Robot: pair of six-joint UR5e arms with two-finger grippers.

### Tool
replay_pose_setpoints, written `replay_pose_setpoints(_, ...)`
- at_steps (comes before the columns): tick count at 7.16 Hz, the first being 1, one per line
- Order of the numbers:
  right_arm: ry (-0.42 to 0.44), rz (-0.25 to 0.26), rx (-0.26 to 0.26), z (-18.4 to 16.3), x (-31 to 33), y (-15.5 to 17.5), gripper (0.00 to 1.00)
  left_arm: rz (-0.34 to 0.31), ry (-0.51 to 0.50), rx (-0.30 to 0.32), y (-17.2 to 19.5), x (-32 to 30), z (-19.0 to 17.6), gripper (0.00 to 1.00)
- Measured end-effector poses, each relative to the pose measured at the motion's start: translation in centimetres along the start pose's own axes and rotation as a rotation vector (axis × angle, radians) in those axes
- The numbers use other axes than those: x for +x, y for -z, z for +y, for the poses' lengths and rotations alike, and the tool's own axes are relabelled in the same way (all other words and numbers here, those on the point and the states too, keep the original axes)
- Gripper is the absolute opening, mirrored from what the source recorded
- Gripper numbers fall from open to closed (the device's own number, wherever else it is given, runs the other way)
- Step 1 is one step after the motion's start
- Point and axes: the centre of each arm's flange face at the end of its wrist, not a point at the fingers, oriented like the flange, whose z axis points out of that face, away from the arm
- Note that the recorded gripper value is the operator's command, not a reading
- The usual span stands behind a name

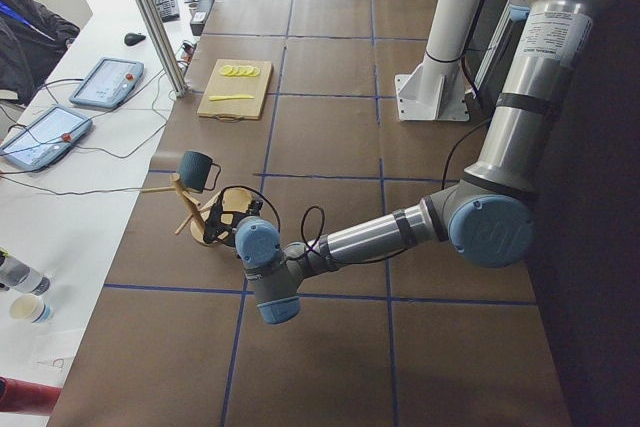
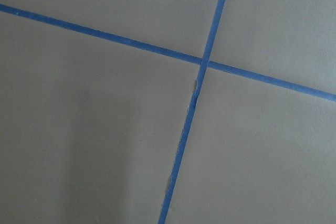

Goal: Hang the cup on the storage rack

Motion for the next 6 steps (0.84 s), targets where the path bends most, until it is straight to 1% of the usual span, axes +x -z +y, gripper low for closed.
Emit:
replay_pose_setpoints(1, 0.000, 0.000, 0.000, 0.0, 0.0, 0.0, 1.00, -0.071, -0.079, -0.022, 0.0, -1.6, -0.3, 1.00)
replay_pose_setpoints(3, 0.000, 0.000, 0.000, 0.0, 0.0, 0.0, 1.00, -0.173, -0.175, -0.096, 0.6, -4.1, -1.0, 1.00)
replay_pose_setpoints(5, 0.000, 0.000, 0.000, 0.0, 0.0, 0.0, 1.00, -0.286, -0.228, -0.211, 1.4, -4.2, -3.7, 1.00)
replay_pose_setpoints(6, 0.000, 0.000, 0.000, 0.0, 0.0, 0.0, 1.00, -0.339, -0.238, -0.285, 2.8, -3.0, -5.7, 1.00)
